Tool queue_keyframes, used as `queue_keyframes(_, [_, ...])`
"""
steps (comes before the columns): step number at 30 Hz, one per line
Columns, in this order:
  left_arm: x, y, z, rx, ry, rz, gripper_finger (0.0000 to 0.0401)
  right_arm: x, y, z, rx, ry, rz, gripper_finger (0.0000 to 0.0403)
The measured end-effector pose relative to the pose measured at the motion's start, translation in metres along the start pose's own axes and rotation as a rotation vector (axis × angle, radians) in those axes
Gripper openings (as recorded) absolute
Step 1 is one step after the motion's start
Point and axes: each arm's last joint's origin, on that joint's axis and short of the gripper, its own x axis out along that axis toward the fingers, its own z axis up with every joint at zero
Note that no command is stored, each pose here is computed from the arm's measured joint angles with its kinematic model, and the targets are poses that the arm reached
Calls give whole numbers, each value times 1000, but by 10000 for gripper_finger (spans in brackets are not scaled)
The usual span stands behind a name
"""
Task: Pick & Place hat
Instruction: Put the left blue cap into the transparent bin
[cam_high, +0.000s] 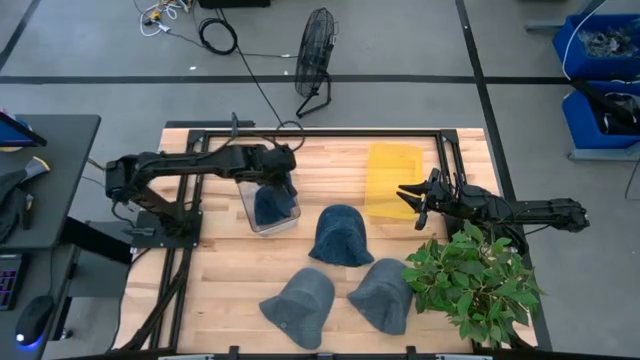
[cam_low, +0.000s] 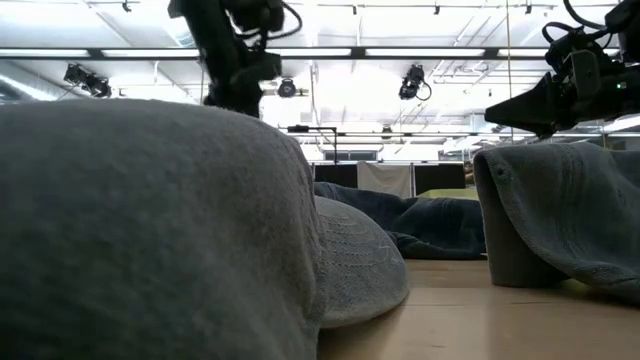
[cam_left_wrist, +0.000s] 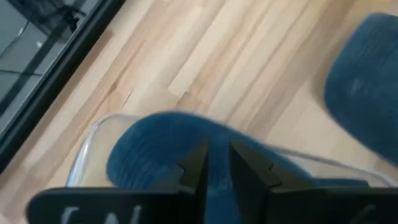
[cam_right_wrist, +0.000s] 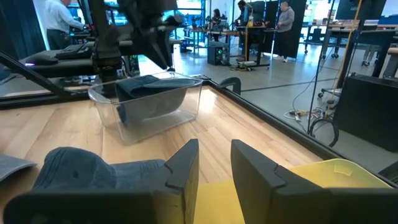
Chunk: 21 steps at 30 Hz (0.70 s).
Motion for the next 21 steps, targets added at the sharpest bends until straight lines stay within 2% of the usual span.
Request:
queue_keyframes(6, [16,-8,6,116,-32,-12,7,0,0,0,0,0,0,100])
queue_keyframes(14, [32,-9,-1,156,76,-19,4,0,0,0,0,0,0,100])
queue_keyframes(21, [28,-7,-4,113,99,-1,4,0,0,0,0,0,0,100])
